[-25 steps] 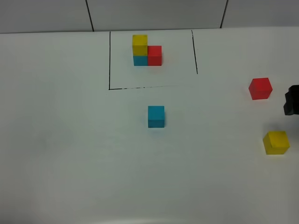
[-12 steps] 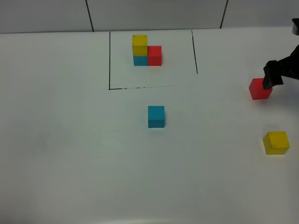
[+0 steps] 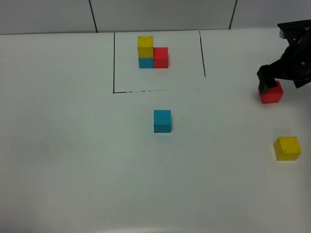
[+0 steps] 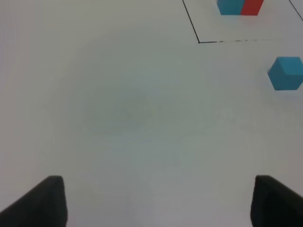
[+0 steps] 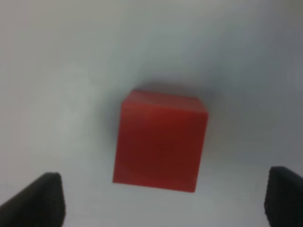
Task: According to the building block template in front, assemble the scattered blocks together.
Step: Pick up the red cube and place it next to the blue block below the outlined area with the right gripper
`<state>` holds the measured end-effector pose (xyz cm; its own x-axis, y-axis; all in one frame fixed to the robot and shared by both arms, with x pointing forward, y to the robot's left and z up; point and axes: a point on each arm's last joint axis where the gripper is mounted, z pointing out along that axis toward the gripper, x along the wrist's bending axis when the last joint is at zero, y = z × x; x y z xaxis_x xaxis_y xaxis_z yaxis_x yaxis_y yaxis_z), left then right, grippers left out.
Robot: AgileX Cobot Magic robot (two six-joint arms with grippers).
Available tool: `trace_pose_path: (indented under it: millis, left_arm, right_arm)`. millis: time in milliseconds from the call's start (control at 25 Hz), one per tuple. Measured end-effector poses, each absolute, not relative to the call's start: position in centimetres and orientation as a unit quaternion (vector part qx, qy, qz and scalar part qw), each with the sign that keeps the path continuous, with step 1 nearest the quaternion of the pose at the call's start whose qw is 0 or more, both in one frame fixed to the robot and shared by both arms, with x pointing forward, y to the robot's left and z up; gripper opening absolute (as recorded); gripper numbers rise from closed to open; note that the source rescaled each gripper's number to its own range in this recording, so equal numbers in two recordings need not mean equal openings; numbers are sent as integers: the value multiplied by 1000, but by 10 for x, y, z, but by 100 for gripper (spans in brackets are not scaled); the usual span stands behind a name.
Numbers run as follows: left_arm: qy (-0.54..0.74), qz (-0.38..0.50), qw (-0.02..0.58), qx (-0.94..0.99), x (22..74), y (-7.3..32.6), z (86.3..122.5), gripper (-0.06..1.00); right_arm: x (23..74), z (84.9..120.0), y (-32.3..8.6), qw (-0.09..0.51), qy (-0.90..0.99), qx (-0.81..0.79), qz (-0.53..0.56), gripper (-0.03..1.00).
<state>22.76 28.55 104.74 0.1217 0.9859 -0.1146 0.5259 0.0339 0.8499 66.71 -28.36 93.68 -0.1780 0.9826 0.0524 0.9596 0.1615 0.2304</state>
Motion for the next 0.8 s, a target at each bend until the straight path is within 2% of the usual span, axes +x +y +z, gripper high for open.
trace_pose_path:
  millis: [400,520,640,720,800]
  left_arm:
    - [597,287,400,633,228,286,1047,96]
    - [597,287,400,633,228,286,1047,96]
    - [597,287,400,633,228,286,1047,96]
    - [597,287,400,633,228,286,1047,96]
    - [597,287,400,633,228,286,1047,96]
  right_arm:
    - [677,908,-280,57,759,640,105,77]
    - [678,906,-280,58,756,644,106,71]
    - [678,901,-280,55,749,652,103,53]
    - [678,901,-281,56,750,651,101,31]
    - [678,901,-281,56,754,646,99,0]
